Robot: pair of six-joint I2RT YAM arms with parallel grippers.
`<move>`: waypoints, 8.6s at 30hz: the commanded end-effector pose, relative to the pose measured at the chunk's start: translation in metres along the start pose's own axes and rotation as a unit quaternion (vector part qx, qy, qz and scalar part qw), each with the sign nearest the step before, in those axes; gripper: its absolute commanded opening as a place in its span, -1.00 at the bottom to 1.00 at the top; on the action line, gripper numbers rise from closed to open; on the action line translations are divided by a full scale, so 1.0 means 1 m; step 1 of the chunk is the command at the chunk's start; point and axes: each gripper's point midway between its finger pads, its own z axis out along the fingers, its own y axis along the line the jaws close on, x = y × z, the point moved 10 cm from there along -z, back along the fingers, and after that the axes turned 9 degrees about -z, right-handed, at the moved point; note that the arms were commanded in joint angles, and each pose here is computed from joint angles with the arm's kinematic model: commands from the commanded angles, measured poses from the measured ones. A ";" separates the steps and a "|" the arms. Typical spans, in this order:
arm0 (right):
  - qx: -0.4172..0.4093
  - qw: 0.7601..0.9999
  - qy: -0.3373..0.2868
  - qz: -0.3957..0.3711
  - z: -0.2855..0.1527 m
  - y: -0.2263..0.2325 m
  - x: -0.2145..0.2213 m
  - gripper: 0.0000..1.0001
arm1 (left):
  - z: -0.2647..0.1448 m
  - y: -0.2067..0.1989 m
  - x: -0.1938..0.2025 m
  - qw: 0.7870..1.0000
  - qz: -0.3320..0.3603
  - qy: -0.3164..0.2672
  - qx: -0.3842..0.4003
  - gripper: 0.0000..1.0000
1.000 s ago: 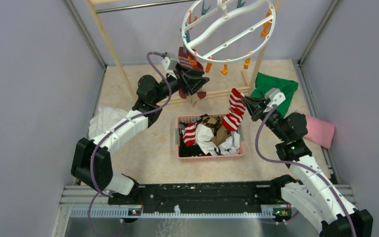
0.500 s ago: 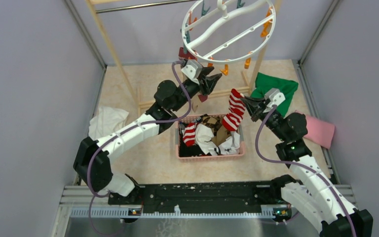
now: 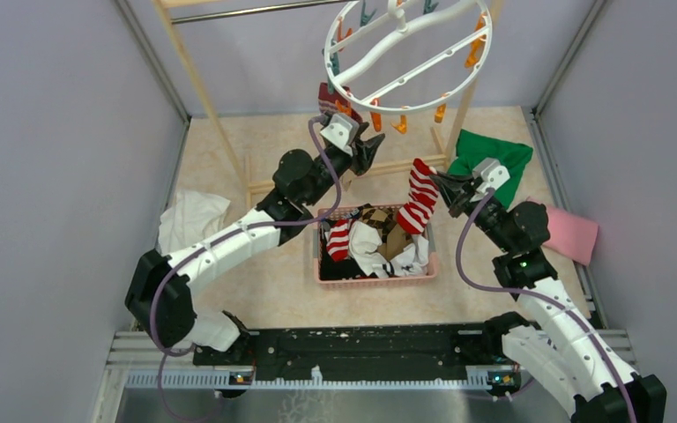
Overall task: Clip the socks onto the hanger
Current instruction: Open the clamp at the hanger, then clamp the sock onto the hanger.
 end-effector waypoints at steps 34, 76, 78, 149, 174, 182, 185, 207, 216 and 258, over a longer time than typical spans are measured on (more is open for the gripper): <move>0.000 1.000 -0.027 -0.014 0.000 -0.004 -0.015 -1.00 | -0.012 0.030 -0.029 0.957 -0.265 -0.004 0.117 0.55; 0.009 0.999 -0.022 -0.022 -0.001 -0.006 -0.012 -1.00 | 0.018 0.061 -0.026 0.943 -0.305 -0.010 0.135 0.51; 0.009 0.999 -0.023 -0.023 -0.002 -0.007 -0.012 -1.00 | 0.014 0.060 -0.027 0.937 -0.319 -0.004 0.139 0.58; 0.007 0.999 -0.017 -0.027 0.000 -0.008 -0.009 -1.00 | 0.038 0.070 -0.012 0.889 -0.319 0.030 0.327 0.58; 0.008 0.999 -0.017 -0.027 -0.002 -0.008 -0.009 -1.00 | 0.049 0.070 -0.012 0.877 -0.342 0.014 0.336 0.12; 0.007 0.999 -0.016 -0.027 -0.003 -0.007 -0.008 -1.00 | 0.050 0.068 -0.013 0.873 -0.357 0.007 0.333 0.01; 0.007 1.000 -0.016 -0.026 -0.003 -0.007 -0.008 -1.00 | 0.051 0.068 -0.013 0.871 -0.362 0.008 0.331 -0.16; -0.037 0.999 -0.031 -0.019 0.002 -0.002 -0.011 -1.00 | 0.051 0.066 -0.016 0.868 -0.384 0.021 0.316 -0.68; -0.036 0.999 -0.030 -0.019 0.003 -0.003 -0.011 -1.00 | 0.050 0.065 -0.016 0.868 -0.381 0.021 0.318 -0.16; -0.055 0.987 -0.082 0.128 0.091 0.000 -0.037 -1.00 | 0.046 0.065 -0.011 0.860 -0.391 0.018 0.328 -0.94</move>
